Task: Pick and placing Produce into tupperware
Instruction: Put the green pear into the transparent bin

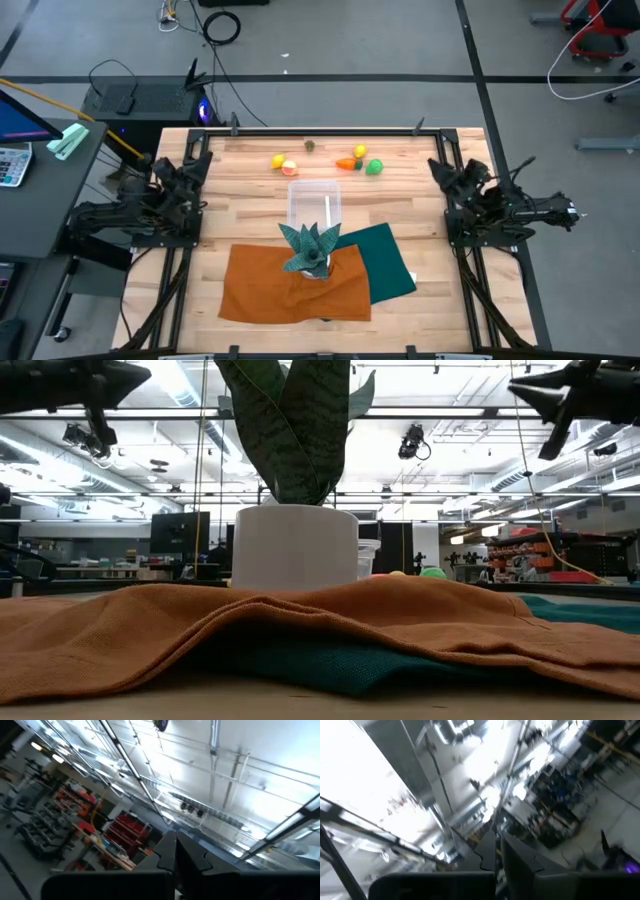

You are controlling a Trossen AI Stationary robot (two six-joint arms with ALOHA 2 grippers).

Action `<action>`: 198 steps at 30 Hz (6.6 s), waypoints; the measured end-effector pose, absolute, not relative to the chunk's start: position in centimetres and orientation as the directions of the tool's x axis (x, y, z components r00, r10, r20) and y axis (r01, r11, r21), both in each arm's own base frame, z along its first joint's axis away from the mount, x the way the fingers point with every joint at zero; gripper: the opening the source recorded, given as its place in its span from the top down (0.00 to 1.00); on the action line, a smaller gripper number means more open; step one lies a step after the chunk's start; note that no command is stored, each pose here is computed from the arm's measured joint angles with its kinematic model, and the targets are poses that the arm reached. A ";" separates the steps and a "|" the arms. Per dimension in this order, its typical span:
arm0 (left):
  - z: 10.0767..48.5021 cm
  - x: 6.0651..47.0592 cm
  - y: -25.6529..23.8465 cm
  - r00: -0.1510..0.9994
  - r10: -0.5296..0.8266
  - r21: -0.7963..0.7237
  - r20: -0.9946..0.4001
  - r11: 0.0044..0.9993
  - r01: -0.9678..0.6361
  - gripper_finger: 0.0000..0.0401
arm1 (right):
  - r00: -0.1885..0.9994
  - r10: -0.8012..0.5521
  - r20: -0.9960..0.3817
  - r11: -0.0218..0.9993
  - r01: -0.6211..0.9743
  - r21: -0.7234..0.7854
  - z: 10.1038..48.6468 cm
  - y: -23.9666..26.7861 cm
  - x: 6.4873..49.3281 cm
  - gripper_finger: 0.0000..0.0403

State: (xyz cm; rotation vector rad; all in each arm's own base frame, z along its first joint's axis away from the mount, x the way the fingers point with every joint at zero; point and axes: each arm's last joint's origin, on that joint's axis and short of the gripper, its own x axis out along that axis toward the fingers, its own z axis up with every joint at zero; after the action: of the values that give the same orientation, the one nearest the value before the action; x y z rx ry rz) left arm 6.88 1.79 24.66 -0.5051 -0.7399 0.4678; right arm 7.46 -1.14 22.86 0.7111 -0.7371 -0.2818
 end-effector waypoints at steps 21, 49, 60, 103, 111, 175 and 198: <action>32.0 9.9 2.2 0.687 0.682 -0.514 0.251 0.695 -0.503 0.89 | 0.818 -0.504 0.279 0.834 0.376 0.403 32.8 -1.5 10.6 1.00; 37.2 14.1 6.2 0.678 0.671 -0.322 -0.299 0.598 -0.734 0.89 | 0.745 -0.401 -0.533 0.802 0.567 0.189 37.7 -8.6 20.1 1.00; 35.0 17.0 9.2 0.664 0.561 -0.197 -0.495 0.671 -0.715 0.92 | 0.644 -0.200 -0.738 0.875 0.456 0.161 33.2 -10.9 24.7 0.95; 31.2 21.1 11.8 0.590 0.488 -0.144 -0.643 0.680 -0.719 0.80 | 0.436 -0.278 -0.856 0.586 0.783 0.208 25.9 -17.5 27.9 0.44; 31.2 21.1 11.8 0.598 0.477 -0.181 -0.644 0.664 -0.725 0.75 | 0.258 -0.296 -0.920 0.484 0.870 0.088 24.6 -18.0 26.7 0.19; 31.2 21.1 11.7 0.600 0.471 -0.203 -0.647 0.653 -0.730 0.62 | 0.185 -0.296 -0.937 0.461 0.887 0.030 22.3 -20.7 26.0 0.07; 31.0 21.2 11.1 0.600 0.451 -0.216 -0.660 0.652 -0.727 0.58 | 0.165 -0.232 -0.959 0.479 0.877 0.036 20.3 -21.5 26.3 0.04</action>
State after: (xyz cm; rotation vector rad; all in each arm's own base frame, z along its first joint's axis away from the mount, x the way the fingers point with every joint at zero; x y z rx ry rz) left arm 21.25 11.15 31.05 -0.5022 0.6045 0.7165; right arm 26.30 -21.48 20.31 0.7101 1.1335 -0.8920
